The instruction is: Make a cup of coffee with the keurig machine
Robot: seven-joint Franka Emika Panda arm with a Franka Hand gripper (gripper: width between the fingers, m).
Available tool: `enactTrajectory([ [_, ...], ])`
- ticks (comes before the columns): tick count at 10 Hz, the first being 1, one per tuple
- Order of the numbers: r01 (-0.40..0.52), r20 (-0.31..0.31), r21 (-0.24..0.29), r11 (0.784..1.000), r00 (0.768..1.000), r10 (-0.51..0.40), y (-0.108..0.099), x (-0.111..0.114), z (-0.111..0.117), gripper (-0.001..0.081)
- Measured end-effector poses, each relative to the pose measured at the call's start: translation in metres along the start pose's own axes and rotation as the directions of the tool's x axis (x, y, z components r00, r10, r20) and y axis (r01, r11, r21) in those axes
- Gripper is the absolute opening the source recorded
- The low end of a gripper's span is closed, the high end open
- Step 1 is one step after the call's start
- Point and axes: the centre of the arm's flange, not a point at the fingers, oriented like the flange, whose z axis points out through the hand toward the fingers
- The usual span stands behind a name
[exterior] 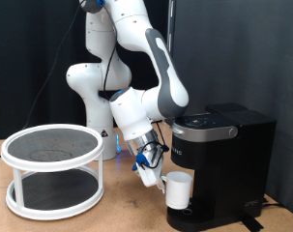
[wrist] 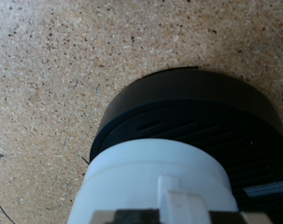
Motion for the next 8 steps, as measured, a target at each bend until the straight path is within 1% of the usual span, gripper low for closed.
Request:
enactTrajectory([
  [4, 0.008, 0.005, -0.014, 1.000, 1.000, -0.008, 0.0098, -0.0052, 0.0040, 0.0007],
  [8, 0.005, 0.008, -0.016, 1.000, 1.000, -0.005, 0.0100, -0.0081, 0.0054, 0.0007],
])
